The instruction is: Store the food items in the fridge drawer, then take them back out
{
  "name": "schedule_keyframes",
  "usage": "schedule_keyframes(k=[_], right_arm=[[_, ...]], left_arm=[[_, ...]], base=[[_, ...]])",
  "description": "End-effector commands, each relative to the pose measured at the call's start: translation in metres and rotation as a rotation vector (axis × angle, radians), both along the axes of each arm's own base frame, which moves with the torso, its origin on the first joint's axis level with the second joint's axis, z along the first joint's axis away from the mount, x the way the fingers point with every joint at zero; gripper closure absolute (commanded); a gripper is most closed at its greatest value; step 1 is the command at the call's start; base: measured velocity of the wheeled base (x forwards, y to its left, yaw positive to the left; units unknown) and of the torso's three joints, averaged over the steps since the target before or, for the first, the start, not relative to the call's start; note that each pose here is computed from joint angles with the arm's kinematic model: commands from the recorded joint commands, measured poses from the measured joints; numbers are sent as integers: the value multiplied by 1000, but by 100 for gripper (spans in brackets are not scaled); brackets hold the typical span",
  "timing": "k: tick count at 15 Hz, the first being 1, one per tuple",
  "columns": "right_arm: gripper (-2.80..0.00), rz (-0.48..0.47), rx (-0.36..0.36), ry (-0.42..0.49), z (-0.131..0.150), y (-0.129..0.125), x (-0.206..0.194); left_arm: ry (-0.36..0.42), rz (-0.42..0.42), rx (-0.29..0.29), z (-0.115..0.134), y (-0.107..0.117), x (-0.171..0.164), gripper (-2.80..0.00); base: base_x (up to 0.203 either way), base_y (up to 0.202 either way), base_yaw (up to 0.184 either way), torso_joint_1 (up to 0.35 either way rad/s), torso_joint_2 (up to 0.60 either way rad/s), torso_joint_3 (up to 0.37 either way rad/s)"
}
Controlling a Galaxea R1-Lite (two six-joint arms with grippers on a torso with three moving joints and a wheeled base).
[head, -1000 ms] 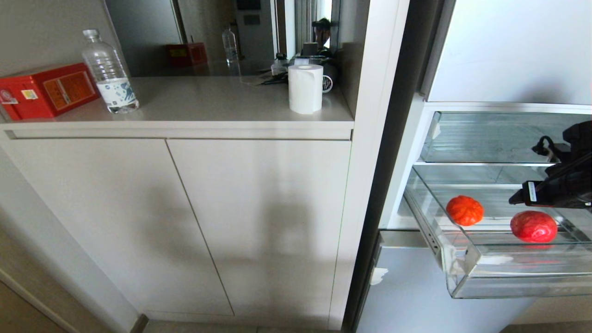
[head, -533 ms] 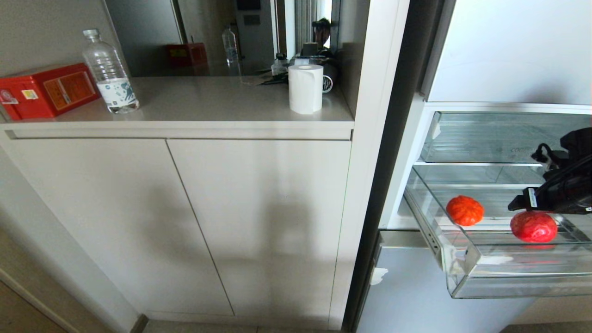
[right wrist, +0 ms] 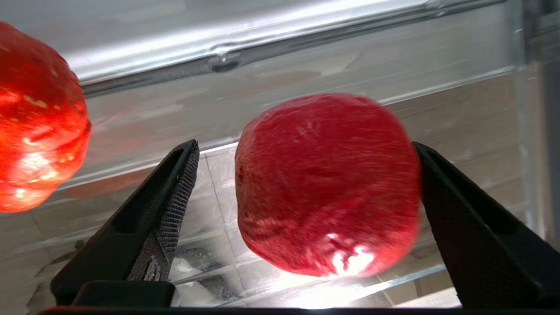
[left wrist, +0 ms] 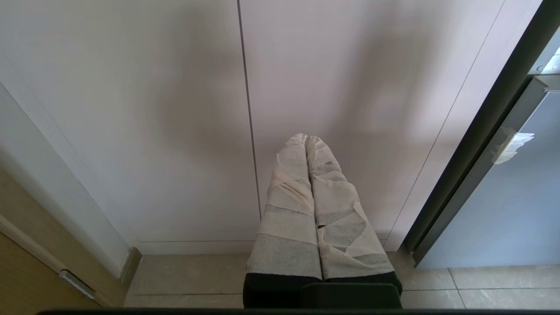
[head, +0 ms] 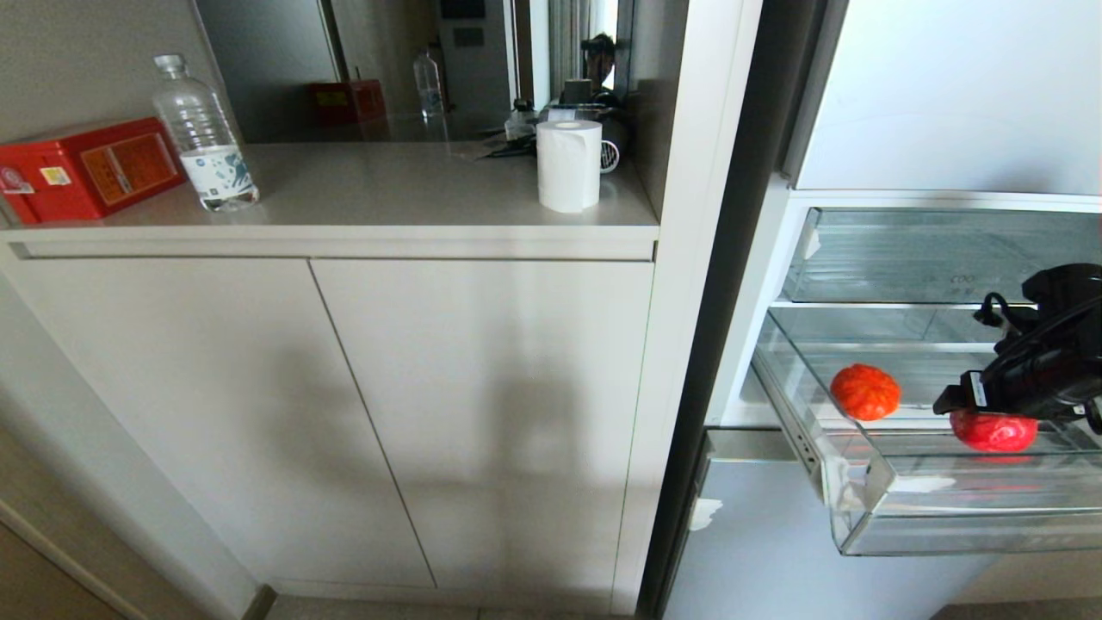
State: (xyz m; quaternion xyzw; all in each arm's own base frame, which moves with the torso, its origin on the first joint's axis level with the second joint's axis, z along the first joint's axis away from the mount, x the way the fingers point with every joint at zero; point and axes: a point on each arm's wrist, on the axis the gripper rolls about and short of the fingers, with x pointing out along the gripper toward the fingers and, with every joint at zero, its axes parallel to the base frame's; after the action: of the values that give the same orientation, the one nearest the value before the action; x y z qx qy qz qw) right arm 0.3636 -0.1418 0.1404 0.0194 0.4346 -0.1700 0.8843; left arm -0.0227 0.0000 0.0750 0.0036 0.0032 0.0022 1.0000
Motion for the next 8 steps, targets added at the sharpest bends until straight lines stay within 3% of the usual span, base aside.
schedule_keyframes(k=[1, 3, 4, 8], right_arm=[[-280, 1, 8, 23, -9, -1, 3], [-280, 0, 12, 29, -13, -2, 4], [0, -1, 15, 34, -15, -2, 5], [0, -3, 11, 22, -11, -2, 4]], left_arm=[[0, 1, 0, 0, 0, 0, 0], [1, 1, -1, 0, 0, 0, 0], [0, 2, 0, 0, 0, 0, 0], [1, 2, 0, 0, 0, 0, 0]], base=[[0, 0, 0, 0, 0, 0], [0, 0, 0, 0, 0, 0], [0, 0, 0, 0, 0, 0], [0, 0, 0, 0, 0, 0]])
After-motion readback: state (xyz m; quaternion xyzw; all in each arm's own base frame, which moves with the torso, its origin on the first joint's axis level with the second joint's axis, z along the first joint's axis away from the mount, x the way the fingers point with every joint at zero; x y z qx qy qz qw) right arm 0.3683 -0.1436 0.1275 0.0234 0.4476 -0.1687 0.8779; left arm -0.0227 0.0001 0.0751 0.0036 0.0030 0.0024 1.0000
